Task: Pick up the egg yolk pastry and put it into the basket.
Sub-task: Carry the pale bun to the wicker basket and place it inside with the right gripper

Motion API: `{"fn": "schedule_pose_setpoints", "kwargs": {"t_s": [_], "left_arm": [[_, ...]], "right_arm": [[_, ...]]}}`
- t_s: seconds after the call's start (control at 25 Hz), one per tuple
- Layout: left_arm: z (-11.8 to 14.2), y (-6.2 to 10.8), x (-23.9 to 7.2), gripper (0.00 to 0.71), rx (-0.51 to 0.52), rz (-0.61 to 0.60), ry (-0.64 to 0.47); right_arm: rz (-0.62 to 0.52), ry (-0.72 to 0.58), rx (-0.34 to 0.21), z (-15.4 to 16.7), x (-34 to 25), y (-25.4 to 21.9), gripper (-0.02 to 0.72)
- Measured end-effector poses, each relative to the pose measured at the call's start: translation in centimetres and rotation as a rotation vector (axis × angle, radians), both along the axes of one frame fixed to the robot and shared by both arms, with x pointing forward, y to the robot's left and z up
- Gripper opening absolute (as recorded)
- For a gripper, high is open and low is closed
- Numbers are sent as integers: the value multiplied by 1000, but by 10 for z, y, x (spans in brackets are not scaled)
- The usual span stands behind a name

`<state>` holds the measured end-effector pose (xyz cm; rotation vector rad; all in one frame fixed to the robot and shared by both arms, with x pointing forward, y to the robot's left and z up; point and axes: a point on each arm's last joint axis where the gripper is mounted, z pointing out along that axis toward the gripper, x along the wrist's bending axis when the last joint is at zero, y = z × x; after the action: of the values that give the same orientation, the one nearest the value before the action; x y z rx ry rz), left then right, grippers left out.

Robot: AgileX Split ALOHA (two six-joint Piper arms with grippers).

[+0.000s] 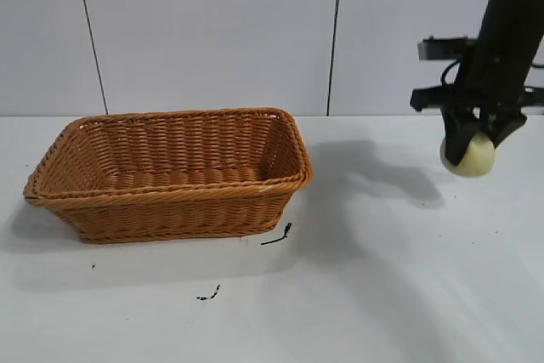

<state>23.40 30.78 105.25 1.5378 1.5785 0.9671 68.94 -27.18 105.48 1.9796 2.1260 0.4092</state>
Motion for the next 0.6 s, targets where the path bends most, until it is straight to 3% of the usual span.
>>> {"fn": "schedule_pose_setpoints", "kwargs": {"t_s": [0.24,0.44,0.6], "left_arm": [[0,0,0,696,0,0,0],[0,0,0,696,0,0,0],[0,0,0,696,0,0,0]], "right_arm": [[85,-98,21,34,1,39,134],[239,-186,53,47,-8,114,132],[369,-204,83,37,-14,182,132]]}}
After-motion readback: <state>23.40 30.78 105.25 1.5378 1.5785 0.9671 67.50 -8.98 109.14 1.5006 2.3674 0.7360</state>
